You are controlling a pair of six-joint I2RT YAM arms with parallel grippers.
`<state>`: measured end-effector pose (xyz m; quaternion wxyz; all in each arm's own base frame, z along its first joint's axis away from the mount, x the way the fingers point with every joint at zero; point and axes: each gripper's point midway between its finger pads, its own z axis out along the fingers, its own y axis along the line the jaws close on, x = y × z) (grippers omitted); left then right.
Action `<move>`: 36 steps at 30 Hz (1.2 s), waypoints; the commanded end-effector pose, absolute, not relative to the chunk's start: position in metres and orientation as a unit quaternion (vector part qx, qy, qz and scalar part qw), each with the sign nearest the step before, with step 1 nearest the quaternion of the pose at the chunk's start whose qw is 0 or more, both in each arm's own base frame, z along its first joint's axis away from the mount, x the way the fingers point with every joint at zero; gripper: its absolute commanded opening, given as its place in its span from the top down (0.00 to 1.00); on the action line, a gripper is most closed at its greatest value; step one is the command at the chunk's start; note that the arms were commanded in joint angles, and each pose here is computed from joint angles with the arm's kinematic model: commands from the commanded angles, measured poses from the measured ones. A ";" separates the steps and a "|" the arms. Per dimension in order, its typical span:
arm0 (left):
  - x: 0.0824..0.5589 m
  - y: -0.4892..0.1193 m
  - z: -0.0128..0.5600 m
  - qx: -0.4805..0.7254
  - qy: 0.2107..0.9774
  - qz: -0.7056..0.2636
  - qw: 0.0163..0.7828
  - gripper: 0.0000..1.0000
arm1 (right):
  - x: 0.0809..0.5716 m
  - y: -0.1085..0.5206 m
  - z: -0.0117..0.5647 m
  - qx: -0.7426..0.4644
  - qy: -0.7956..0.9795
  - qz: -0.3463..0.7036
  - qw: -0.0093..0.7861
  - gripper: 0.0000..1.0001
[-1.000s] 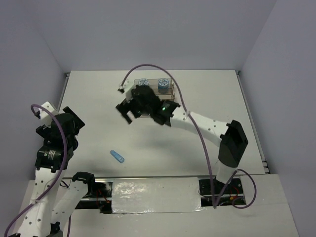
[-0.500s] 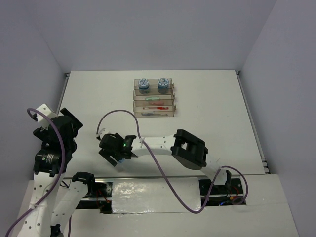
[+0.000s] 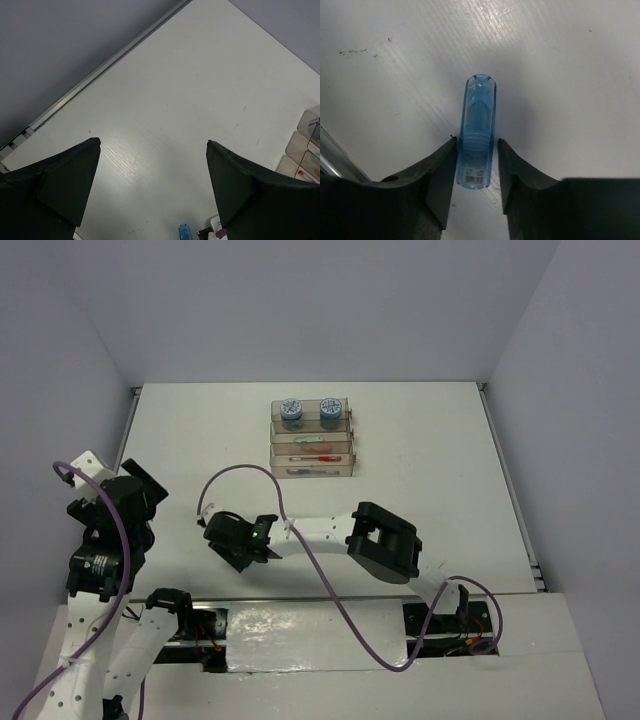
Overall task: Sort the stationery into containers
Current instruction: Pick up the stationery from the center of the board, then place the stationery in the storage box.
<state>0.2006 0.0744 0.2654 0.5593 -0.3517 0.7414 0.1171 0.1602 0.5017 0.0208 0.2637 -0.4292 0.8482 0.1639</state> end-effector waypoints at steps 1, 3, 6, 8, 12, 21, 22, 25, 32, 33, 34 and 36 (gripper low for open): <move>0.204 0.075 0.278 -0.355 0.727 0.108 0.578 0.01 | 0.139 0.496 -0.002 -0.459 0.844 0.172 0.217 0.58; 0.205 0.075 0.278 -0.355 0.727 0.107 0.578 0.01 | 0.137 0.497 0.002 -0.473 0.834 0.184 0.216 0.83; 0.205 0.074 0.279 -0.355 0.726 0.105 0.580 0.01 | 0.153 0.502 0.036 -0.479 0.805 0.212 0.278 1.00; 0.205 0.074 0.279 -0.353 0.726 0.104 0.581 0.01 | 0.167 0.494 0.073 -0.487 0.780 0.233 0.316 1.00; 0.207 0.070 0.281 -0.346 0.726 0.093 0.587 0.01 | 0.192 0.473 0.140 -0.572 0.673 0.263 0.388 1.00; 0.213 0.063 0.279 -0.328 0.735 0.079 0.588 0.01 | 0.406 0.362 0.165 -0.568 0.705 0.031 0.423 1.00; 0.214 0.062 0.279 -0.327 0.736 0.078 0.588 0.01 | 0.424 0.360 0.175 -0.570 0.697 0.011 0.435 1.00; 0.217 0.059 0.279 -0.318 0.740 0.074 0.589 0.01 | 0.470 0.342 0.159 -0.580 0.679 -0.075 0.444 1.00; 0.222 0.051 0.276 -0.299 0.752 0.063 0.584 0.01 | 0.507 0.331 0.139 -0.614 0.636 -0.097 0.458 1.00; 0.222 0.050 0.277 -0.297 0.751 0.061 0.586 0.01 | 0.506 0.332 0.135 -0.616 0.632 -0.088 0.462 1.00; 0.222 0.050 0.277 -0.296 0.752 0.060 0.586 0.01 | 0.509 0.329 0.136 -0.612 0.633 -0.088 0.465 0.99; 0.222 0.049 0.279 -0.294 0.750 0.056 0.590 0.01 | 0.510 0.326 0.131 -0.613 0.639 -0.080 0.457 0.96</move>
